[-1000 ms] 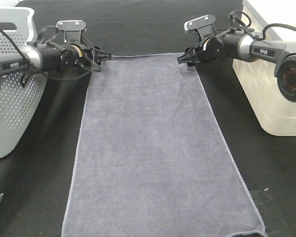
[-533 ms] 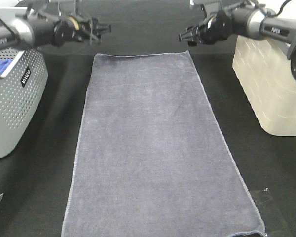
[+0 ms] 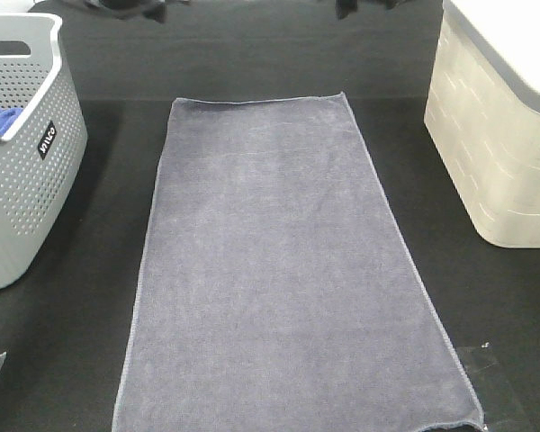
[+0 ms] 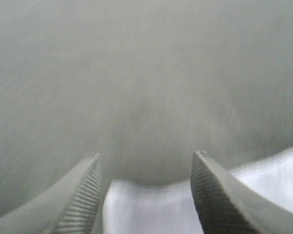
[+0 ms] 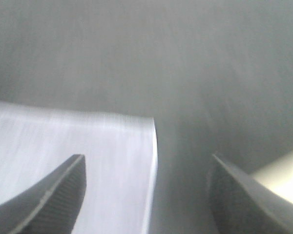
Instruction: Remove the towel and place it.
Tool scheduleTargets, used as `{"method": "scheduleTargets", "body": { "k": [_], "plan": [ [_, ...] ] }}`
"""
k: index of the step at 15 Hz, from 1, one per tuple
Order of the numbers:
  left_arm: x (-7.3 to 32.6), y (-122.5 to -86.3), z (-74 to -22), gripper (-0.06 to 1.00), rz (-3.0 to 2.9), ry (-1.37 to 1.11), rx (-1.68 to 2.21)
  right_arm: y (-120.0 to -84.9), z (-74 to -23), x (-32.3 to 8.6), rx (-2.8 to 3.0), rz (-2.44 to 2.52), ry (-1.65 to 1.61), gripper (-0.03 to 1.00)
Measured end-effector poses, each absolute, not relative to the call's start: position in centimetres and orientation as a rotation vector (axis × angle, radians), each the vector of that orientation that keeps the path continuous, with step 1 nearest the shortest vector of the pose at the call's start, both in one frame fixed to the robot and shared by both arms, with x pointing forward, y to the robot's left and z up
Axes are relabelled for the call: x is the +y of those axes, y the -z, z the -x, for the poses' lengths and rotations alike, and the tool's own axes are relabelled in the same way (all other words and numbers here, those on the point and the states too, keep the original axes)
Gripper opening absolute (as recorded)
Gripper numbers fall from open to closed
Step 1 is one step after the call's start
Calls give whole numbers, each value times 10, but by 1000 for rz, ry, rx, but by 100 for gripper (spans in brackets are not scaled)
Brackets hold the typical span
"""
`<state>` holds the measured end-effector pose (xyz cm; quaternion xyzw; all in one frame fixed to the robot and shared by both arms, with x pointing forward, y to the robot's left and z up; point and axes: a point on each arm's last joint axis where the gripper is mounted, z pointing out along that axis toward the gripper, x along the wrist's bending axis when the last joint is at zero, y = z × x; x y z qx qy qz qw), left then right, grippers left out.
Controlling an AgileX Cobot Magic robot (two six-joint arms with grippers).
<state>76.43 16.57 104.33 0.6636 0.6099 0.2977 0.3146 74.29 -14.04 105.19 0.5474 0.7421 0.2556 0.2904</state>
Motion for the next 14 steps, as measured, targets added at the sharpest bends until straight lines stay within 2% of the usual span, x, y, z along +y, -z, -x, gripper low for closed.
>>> {"method": "scheduleTargets", "body": {
  "k": [3,7,11,14],
  "plan": [
    [182,-1099,-725,54,-1886,-776,1700,-1107,-698,-156,2046,-1604,-540,66],
    [199,-1139,-691,54,-1962,-826,1790,-1147,-663,-167,2068,-1666,-497,66],
    [209,-1167,-671,54,-1940,-913,1782,-1159,-642,-171,2108,-1669,-531,66],
    [221,-1186,-632,54,-1949,-908,1787,-1153,-614,-178,2177,-1686,-469,66]
  ]
}}
